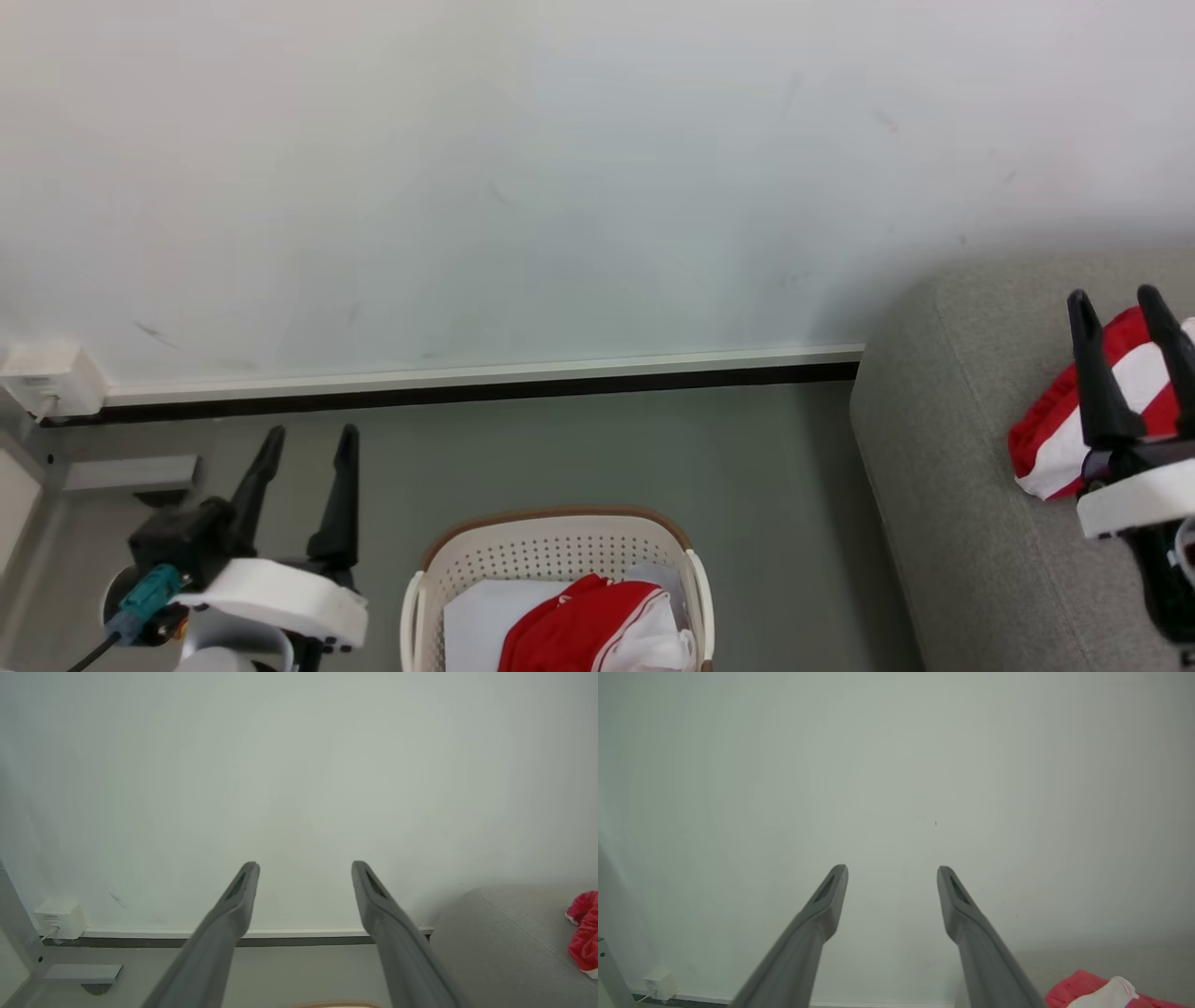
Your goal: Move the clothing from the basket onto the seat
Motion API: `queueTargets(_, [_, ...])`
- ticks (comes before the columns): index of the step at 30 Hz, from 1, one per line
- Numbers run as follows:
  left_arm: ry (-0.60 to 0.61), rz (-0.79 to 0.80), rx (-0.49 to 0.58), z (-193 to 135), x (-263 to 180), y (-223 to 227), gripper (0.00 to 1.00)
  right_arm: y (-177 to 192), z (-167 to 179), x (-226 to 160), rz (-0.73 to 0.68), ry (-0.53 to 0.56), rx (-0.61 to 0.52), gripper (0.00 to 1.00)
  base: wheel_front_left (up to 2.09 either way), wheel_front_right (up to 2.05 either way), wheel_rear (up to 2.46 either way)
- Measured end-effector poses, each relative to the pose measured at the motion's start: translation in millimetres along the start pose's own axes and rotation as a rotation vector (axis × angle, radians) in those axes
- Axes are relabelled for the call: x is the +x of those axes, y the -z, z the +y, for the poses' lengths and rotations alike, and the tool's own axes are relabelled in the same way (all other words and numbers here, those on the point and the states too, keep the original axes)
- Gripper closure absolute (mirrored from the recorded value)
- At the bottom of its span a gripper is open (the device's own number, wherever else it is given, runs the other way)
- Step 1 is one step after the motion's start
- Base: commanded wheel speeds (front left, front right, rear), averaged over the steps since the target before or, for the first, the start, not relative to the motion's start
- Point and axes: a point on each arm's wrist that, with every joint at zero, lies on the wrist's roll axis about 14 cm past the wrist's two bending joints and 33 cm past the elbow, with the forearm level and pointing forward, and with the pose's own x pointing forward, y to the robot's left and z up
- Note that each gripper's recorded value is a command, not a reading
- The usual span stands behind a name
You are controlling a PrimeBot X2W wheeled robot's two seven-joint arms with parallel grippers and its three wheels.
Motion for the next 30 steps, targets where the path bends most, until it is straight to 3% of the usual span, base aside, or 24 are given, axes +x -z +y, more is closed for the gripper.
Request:
queueTargets(14, [-0.103,-0.018,0.054,22.6,-37.9,-0.3,0.0,43.1,36.1,-50.0,0.019,0.049,0.149,0.0,0.0,0.0,0.0])
queueTargets(30, [-0.109,0.013,0.096,21.5,-46.2,12.3,0.0,111.6,45.3,-76.6,0.247,0.03,0.049,0.0,0.0,0.0,0.0])
